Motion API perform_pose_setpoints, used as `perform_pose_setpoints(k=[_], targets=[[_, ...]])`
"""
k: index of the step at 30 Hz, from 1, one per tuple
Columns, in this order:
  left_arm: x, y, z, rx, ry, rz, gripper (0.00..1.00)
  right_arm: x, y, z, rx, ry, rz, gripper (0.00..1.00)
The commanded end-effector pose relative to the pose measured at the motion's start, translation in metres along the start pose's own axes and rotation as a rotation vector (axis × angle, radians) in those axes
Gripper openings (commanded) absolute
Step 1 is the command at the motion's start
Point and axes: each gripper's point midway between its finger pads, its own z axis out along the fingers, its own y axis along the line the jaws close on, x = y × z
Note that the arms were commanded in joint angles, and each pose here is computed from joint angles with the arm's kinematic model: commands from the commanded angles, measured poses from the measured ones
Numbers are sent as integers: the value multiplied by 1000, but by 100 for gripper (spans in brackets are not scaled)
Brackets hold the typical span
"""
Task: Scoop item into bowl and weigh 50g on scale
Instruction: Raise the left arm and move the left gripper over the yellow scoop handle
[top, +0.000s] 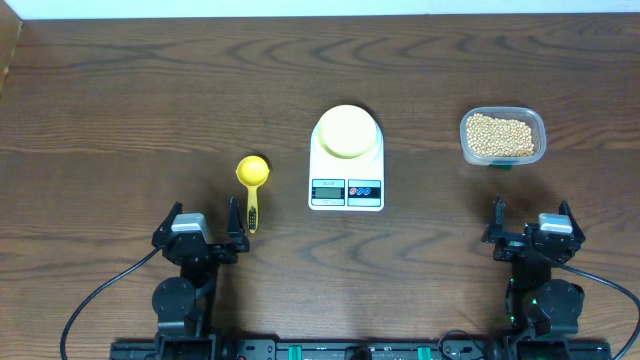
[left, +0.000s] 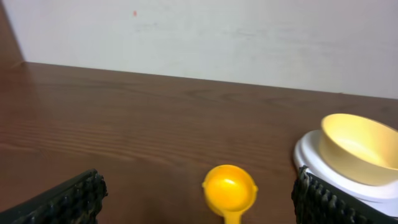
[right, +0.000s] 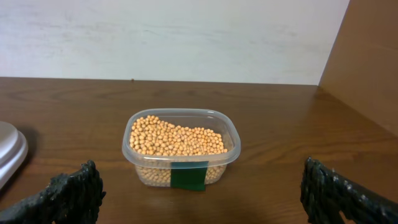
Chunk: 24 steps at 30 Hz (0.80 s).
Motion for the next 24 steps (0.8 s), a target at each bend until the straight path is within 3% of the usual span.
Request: perform_pose_setpoints(k=[1,10,17,24], targets=[[8,-19,-1,117,27,-29,98,1,-1,0,5,0,-8,99],[-7,-22,-3,126,-14,-25,98,1,-1,0,5,0,-8,99],[-63,-33,-21,168,-108,-13,98,1,-1,0,5,0,-8,99],[-88,-36,-36,162,-34,-22,98,1,-1,0,5,0,-8,99]])
